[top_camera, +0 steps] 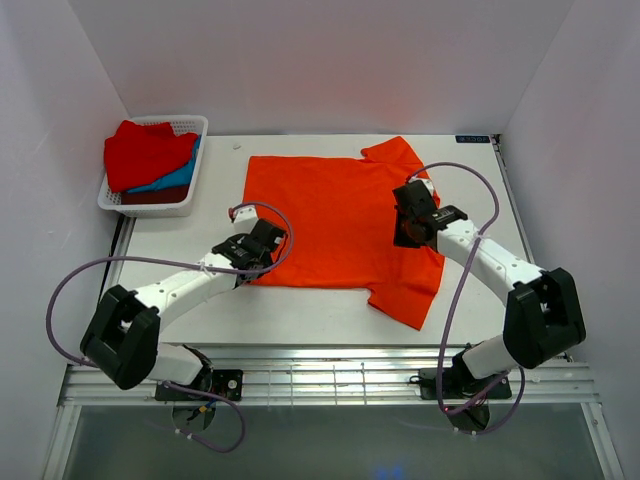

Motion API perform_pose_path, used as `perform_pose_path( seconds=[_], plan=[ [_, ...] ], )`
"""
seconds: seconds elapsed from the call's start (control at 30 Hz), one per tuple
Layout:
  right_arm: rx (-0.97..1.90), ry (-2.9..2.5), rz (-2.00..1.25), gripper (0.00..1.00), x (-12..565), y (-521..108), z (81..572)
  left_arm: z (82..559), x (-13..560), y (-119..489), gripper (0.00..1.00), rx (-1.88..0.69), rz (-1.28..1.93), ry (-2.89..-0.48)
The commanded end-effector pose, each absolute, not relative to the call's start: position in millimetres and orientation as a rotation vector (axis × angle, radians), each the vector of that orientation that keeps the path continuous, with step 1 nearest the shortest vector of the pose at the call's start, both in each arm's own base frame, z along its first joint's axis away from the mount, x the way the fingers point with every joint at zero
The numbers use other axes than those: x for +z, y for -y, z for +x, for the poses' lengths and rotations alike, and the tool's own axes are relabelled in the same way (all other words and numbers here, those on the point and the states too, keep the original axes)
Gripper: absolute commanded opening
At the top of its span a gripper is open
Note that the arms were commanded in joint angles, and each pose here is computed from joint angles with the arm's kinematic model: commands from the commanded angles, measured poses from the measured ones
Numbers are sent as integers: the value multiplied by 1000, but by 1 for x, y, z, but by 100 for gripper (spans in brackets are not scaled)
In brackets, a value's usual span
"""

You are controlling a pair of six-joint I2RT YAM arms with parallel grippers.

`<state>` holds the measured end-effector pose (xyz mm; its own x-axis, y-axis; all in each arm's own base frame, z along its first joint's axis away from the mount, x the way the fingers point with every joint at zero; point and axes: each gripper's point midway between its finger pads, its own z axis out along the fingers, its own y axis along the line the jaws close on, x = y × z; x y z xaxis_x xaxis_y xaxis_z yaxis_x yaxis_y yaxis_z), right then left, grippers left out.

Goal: Fold and stack the t-shirts
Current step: Flatten the tshirt out

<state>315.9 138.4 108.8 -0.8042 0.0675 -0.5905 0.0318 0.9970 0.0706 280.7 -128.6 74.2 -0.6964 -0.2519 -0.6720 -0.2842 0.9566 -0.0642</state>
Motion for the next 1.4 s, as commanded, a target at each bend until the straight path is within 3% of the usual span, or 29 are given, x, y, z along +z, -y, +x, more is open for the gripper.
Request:
perform_pose_path(
  seconds=[0.0,0.23,0.57,0.9,1.37],
  plan=[
    [38,-2464,66,8,112,-135,343,310,91,136,0,105,-354,-2307],
    [192,-2540,7,8,71,-163,348,332,51,155,0,169,-296,-2375],
    [192,-2658,5,8,19,-157,316,303,22,143,0,186,-303,-2460],
    [190,-2730,44,8,-4,-143,267,267,13,129,0,174,-327,-2511],
    [181,-2726,52,8,1,-139,253,238,5,130,0,160,-313,-2551]
  ],
)
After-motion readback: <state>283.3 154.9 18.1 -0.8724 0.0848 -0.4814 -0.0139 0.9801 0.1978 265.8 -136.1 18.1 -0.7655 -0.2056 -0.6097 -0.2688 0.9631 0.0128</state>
